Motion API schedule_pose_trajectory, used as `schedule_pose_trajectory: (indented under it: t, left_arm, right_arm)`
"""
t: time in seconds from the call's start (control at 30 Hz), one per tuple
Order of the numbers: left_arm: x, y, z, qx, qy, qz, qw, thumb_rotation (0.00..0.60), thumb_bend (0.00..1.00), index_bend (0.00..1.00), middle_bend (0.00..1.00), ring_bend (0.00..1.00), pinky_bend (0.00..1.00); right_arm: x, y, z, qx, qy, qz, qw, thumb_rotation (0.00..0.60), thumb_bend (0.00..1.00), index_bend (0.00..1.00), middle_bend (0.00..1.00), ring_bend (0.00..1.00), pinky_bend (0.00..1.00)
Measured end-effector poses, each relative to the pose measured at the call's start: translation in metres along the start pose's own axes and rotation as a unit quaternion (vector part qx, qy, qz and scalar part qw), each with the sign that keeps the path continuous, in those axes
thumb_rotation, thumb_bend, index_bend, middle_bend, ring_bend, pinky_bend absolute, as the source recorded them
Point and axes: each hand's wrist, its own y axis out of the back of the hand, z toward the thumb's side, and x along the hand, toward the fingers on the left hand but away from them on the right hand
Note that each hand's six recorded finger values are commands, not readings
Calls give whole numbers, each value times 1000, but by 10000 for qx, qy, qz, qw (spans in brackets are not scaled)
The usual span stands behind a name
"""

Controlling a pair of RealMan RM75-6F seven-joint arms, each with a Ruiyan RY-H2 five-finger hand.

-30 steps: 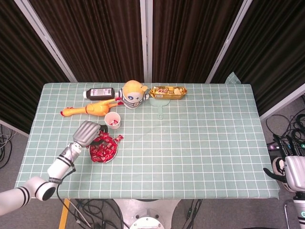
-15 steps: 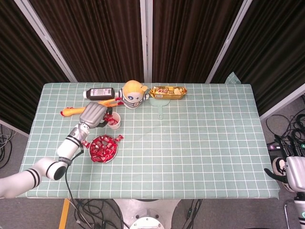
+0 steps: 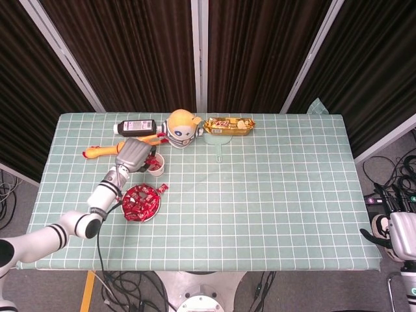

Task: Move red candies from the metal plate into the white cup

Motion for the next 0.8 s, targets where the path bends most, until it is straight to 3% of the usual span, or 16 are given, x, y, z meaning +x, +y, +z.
schedule_pose_trajectory:
  t: [0.2, 0.53, 0.8]
  left_arm:
    - [0, 0, 1, 49, 41, -28, 10000, 600, 484, 469, 535, 565, 886]
    - [-4, -2, 3, 170, 14, -38, 9998, 600, 484, 451, 517, 540, 865]
    - [-23, 10, -9, -40, 151, 329, 9993, 600, 470, 369, 482, 482, 793]
  right_arm:
    - [0, 0, 1, 5, 0, 0, 10000, 600, 29, 11, 193, 8, 174]
    - [0, 1, 2, 7, 9, -12, 10000, 600, 30, 11, 193, 9, 175]
    - [0, 3, 2, 15, 17, -39, 10000, 600, 30, 11, 193, 8, 175]
